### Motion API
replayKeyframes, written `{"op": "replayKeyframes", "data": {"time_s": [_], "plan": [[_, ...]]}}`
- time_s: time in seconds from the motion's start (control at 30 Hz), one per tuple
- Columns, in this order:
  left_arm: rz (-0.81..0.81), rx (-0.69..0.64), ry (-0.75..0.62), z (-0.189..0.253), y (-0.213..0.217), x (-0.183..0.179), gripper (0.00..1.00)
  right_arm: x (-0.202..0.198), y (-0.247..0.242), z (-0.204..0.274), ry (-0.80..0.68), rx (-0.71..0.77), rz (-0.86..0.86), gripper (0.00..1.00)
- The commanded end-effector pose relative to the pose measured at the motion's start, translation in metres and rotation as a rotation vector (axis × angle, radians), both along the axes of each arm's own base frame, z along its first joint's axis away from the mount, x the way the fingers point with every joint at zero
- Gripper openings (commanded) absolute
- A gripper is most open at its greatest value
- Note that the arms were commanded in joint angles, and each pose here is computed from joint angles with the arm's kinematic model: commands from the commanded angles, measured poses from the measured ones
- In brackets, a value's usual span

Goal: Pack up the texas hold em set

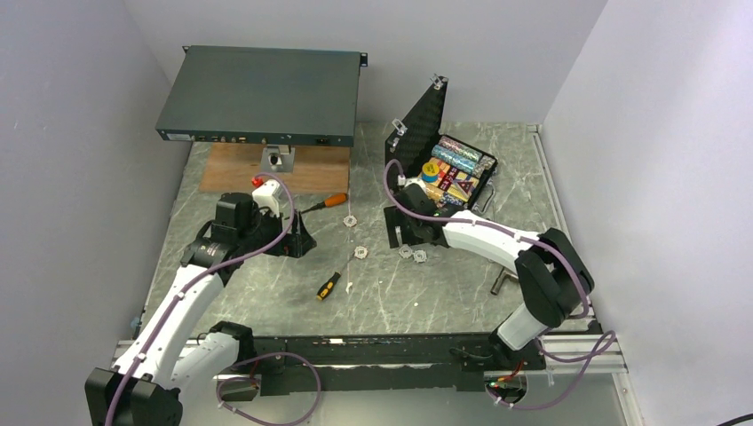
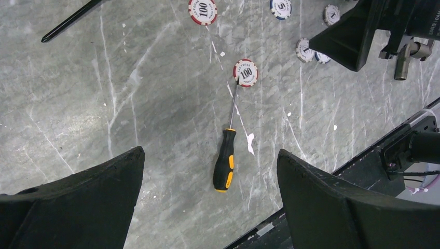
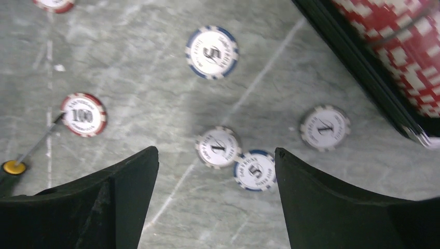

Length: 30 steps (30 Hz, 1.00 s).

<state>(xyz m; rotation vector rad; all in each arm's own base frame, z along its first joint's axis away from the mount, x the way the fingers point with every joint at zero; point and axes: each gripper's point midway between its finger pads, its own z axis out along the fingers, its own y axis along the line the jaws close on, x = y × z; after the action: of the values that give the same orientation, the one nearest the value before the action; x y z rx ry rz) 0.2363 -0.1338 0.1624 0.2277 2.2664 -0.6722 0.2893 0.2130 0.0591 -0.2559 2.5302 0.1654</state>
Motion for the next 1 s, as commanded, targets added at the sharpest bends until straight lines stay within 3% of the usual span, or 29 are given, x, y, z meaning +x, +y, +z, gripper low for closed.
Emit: {"op": "replayKeyframes", "data": {"time_s": [0.0, 0.17, 0.47, 0.73, 0.97], "plan": [[-0.018, 0.001, -0.051, 0.016, -0.002, 0.004, 0.99, 0.018, 0.048, 0.018, -0.069, 0.082, 0.110, 0.82], [-0.021, 0.007, -0.036, 0.013, -0.002, 0.004, 0.99, 0.021, 0.083, 0.010, -0.054, 0.075, 0.158, 0.69], [-0.031, 0.002, -0.021, 0.010, -0.004, 0.005, 0.99, 0.002, 0.125, 0.000, -0.054, 0.091, 0.320, 0.68], [-0.035, 0.000, -0.016, 0.009, -0.005, 0.004, 0.99, -0.008, 0.126, -0.014, -0.033, 0.065, 0.391, 0.64], [-0.050, -0.021, -0.005, 0.007, -0.009, 0.002, 0.99, -0.006, 0.109, -0.007, -0.067, 0.060, 0.254, 0.64]]}}
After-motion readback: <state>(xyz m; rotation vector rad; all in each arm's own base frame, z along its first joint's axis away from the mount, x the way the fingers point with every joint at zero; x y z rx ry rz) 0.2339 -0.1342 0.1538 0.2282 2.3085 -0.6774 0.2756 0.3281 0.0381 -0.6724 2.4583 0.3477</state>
